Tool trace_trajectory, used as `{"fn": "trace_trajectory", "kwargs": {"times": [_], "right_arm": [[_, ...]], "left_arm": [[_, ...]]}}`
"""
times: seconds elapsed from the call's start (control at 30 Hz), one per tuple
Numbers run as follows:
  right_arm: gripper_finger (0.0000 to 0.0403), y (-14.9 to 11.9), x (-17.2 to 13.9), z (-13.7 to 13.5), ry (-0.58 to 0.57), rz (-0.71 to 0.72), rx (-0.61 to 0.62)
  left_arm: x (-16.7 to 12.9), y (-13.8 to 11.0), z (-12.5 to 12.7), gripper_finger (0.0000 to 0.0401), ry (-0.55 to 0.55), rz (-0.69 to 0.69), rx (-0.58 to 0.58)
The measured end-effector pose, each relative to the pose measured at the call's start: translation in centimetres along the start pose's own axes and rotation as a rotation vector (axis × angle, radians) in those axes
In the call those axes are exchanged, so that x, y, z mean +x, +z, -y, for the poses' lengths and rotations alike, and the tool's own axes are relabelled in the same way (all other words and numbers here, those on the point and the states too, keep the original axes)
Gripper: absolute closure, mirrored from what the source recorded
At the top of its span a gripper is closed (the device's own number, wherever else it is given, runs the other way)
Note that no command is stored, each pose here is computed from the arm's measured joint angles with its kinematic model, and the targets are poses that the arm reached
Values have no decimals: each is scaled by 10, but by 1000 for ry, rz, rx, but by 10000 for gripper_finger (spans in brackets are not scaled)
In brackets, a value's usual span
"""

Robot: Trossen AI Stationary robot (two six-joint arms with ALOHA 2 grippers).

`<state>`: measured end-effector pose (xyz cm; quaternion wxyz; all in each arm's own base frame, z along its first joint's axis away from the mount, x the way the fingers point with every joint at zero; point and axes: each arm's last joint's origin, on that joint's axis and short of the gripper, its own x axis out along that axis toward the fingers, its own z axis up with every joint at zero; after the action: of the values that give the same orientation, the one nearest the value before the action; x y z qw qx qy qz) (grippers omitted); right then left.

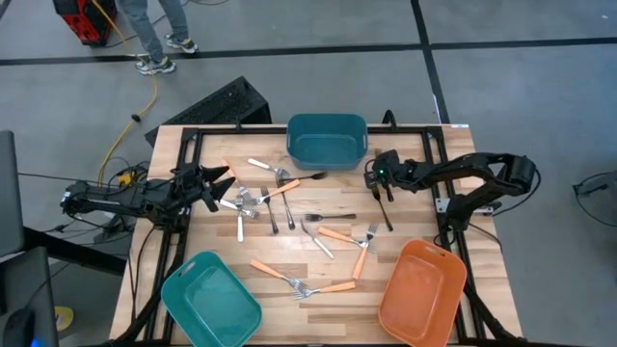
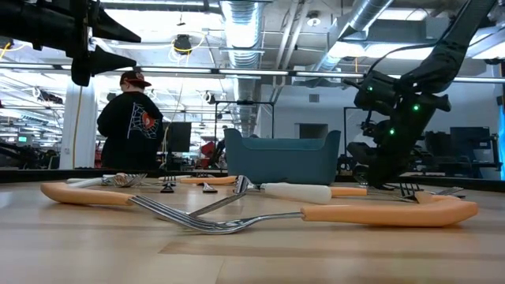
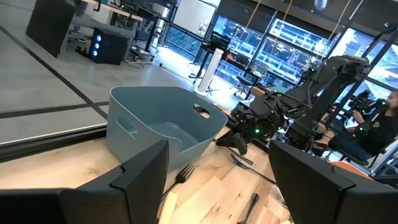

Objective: Sort silverware by color (type)
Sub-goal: Put the black fork into the blue bin

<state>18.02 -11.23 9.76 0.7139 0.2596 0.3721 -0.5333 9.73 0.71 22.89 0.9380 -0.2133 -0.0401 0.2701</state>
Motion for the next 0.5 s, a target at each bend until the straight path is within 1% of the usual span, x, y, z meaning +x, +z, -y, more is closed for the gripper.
{"fn": "trace_trajectory", "kwargs": {"times": [0.17, 0.5], "right_arm": [[307, 0, 0, 0, -7, 4, 1], [368, 1, -1, 0, -1, 22, 9]], "left_arm": [[0, 0, 0, 140, 7, 2, 0], [0, 0, 0, 140, 9, 0, 3]]}}
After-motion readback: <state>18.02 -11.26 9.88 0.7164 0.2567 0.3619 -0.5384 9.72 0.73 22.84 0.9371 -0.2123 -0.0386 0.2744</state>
